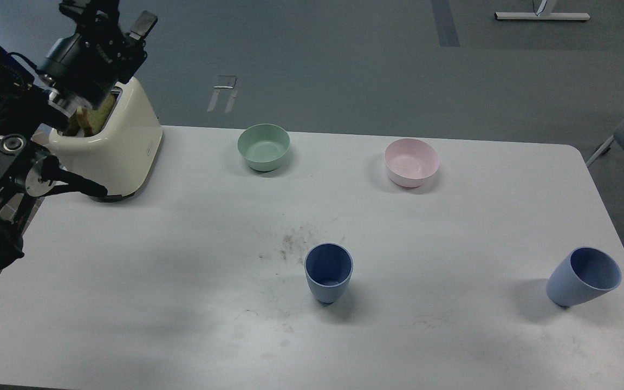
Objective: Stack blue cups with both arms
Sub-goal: 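Release the blue cup and raise the left arm back to rest, then reach the right hand to the other blue cup and grasp it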
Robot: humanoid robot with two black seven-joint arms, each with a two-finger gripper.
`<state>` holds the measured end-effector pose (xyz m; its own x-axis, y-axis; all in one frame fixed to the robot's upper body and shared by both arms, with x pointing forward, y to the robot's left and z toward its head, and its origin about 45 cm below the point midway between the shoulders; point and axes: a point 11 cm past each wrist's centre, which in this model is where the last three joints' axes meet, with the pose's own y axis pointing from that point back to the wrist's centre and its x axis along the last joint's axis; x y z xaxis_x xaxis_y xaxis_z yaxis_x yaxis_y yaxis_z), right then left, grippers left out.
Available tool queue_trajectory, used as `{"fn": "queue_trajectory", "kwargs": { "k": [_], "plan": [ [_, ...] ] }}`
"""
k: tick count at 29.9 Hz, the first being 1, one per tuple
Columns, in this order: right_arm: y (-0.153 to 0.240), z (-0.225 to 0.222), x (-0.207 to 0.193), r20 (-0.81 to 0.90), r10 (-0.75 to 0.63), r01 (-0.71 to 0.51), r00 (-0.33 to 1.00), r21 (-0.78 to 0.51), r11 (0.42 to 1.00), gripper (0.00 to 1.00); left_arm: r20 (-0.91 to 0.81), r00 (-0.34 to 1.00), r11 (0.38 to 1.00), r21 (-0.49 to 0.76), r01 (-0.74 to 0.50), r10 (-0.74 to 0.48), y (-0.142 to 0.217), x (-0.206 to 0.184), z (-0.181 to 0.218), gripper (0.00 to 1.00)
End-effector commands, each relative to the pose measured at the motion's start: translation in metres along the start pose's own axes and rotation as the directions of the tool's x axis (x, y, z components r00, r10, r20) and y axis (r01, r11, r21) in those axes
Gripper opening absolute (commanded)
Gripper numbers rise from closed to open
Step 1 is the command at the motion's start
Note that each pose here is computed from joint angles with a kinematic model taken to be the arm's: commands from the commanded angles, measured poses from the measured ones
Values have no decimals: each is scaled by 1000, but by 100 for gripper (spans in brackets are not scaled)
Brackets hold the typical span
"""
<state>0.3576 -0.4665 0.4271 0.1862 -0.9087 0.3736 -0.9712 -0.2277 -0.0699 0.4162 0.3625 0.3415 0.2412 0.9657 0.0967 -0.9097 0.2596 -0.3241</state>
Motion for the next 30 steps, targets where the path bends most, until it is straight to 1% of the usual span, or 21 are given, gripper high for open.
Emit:
{"fn": "queue_trajectory", "kwargs": {
  "k": [1, 2, 4, 7, 8, 10, 13, 14, 16, 18, 22, 24, 30],
  "plan": [
    [0, -10, -19, -243, -40, 28, 969, -52, 998, 100, -96, 990, 994, 10, -107, 107, 12, 23, -11, 97],
    [0, -10, -23, -279, -50, 33, 959, -65, 997, 100, -108, 987, 993, 17, -121, 122, 14, 27, -14, 97],
    [5, -6, -35, -455, -110, 45, 884, -150, 988, 100, -151, 974, 986, 44, -164, 169, 20, 38, -24, 97],
    [9, -1, -52, -588, -195, 72, 785, -227, 971, 100, -194, 961, 978, 105, -177, 195, 22, 42, -33, 97],
    [9, -1, -52, -589, -196, 72, 784, -227, 971, 100, -195, 961, 978, 106, -177, 195, 22, 42, -34, 97],
    [14, 11, -58, -609, -261, 95, 749, -291, 952, 100, -236, 950, 974, 148, -173, 205, 22, 39, -39, 97],
    [20, 26, -60, -625, -338, 110, 704, -374, 921, 100, -251, 945, 972, 154, -177, 212, 22, 39, -40, 97],
    [23, 37, -64, -623, -376, 121, 685, -412, 903, 100, -252, 944, 972, 154, -177, 212, 22, 39, -41, 97],
    [28, 50, -70, -616, -412, 136, 672, -443, 886, 100, -252, 944, 972, 155, -176, 211, 22, 38, -41, 97],
    [39, 72, -81, -582, -462, 161, 669, -493, 855, 100, -254, 944, 972, 154, -177, 212, 22, 37, -41, 97],
    [53, 95, -87, -568, -505, 158, 650, -550, 820, 100, -259, 943, 973, 146, -176, 209, 21, 36, -41, 97],
    [66, 113, -91, -565, -545, 146, 619, -599, 787, 100, -259, 944, 974, 146, -172, 205, 20, 34, -41, 97],
    [72, 134, -107, -562, -557, 141, 612, -615, 776, 100, -265, 943, 975, 147, -164, 199, 20, 30, -43, 97]
  ]
}}
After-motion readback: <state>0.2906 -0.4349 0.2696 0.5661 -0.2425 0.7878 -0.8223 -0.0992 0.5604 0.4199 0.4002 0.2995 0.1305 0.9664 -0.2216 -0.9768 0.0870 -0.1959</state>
